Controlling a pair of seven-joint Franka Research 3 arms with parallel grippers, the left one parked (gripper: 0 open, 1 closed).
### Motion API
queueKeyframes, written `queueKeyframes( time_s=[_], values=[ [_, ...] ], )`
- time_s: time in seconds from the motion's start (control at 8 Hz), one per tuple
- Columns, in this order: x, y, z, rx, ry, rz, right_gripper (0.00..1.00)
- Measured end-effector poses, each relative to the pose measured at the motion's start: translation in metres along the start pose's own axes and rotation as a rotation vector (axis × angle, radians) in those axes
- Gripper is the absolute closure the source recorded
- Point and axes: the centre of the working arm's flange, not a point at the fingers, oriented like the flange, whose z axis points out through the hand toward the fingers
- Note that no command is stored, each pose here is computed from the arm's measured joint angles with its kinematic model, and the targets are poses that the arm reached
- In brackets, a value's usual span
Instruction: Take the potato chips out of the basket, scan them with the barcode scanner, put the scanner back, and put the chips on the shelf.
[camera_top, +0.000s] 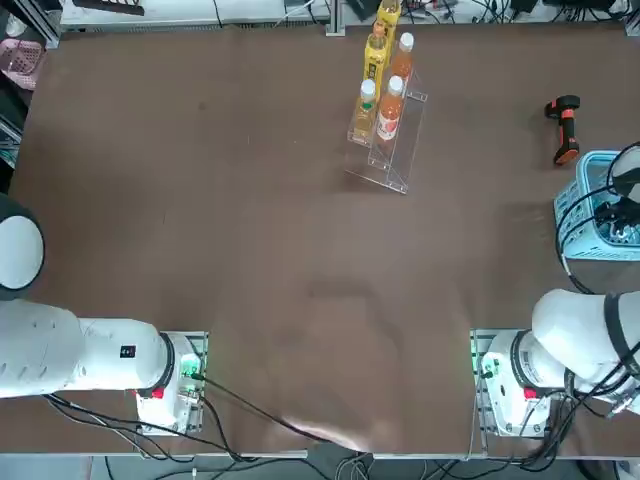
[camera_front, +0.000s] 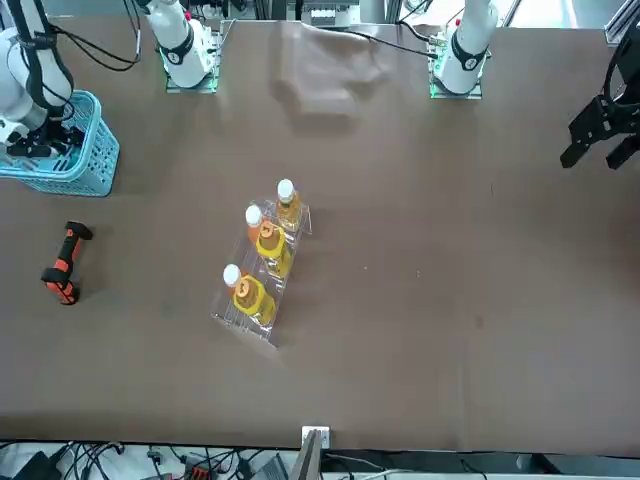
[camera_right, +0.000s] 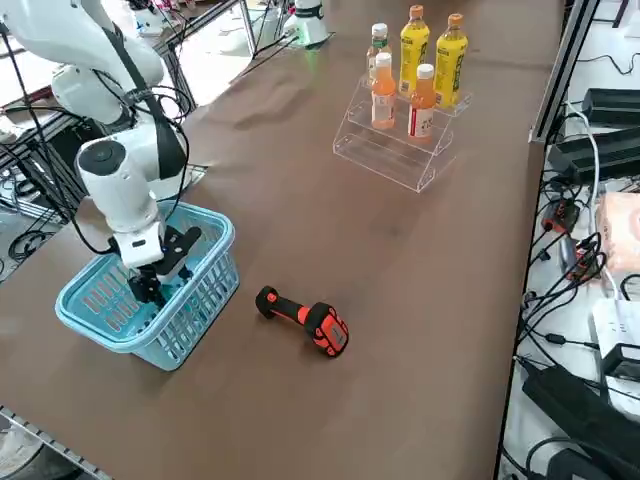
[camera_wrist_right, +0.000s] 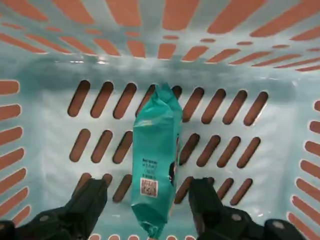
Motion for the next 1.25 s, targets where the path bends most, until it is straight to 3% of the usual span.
queueKeyframes(
  time_s=[1.0,1.25],
  values=[
    [-0.002,-0.001,0.029,-0.001,-0.009,-0.002,0.00],
    [-0.004,0.000,0.032,0.001,-0.012,0.000,0.06]
  ],
)
